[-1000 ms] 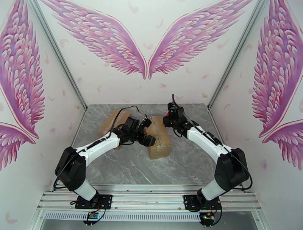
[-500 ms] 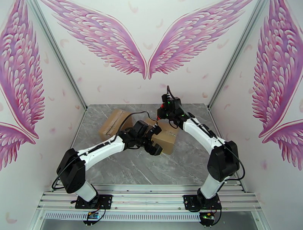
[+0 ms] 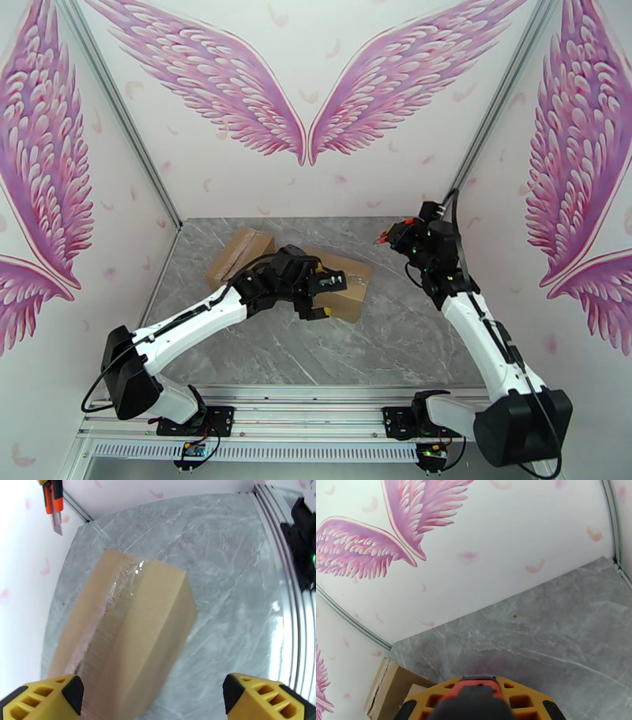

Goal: Unpack the express box

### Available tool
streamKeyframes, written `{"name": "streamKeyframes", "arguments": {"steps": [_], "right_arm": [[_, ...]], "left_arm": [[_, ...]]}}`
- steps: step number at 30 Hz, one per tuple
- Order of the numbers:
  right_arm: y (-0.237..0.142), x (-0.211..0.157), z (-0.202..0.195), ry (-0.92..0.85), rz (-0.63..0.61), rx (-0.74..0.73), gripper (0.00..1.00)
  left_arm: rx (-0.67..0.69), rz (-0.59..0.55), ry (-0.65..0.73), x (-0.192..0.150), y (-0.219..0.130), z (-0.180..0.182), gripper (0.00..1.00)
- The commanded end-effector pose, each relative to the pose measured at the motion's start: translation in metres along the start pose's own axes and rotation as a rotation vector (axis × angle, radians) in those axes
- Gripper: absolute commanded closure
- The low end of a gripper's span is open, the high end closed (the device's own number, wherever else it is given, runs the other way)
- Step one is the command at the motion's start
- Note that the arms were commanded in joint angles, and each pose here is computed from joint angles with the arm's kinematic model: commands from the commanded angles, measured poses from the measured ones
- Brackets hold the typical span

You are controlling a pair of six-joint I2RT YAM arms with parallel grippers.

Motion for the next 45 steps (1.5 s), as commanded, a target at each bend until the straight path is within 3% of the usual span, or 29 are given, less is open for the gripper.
{"name": "streamKeyframes", "arguments": {"steps": [1, 10, 29, 45], "right_arm": [[-0.014, -0.005, -0.012, 0.170, -0.007, 0.083, 1.00], [-0.023, -0.036, -0.052, 0.331, 0.028, 0.142, 1.00], [-0.014, -0.052, -0.064, 0.391, 0.063, 0.183, 1.00], [-0.020, -0.043, -0.071, 0.364, -0.021, 0.152, 1.00]], "left_arm": [[0.066, -0.011, 0.209, 0.009, 0.015, 0.019, 0.01], [0.041, -0.031, 0.283, 0.011, 0.046, 0.026, 0.01], [-0.014, -0.017, 0.228, -0.010, 0.064, 0.025, 0.01], [-0.037, 0.004, 0.210, -0.020, 0.066, 0.021, 0.01]]}}
Point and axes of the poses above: each hand's point on the last joint's axis, 136 mm out from that joint toward the fingers, its own y axis out along the fingers, its own z axis along the line the jaws close on, x = y × z, the point moved 5 cm from there along -y, back along the fingers, and after that the axes turned 12 degrees about y, right-handed, at the moved point
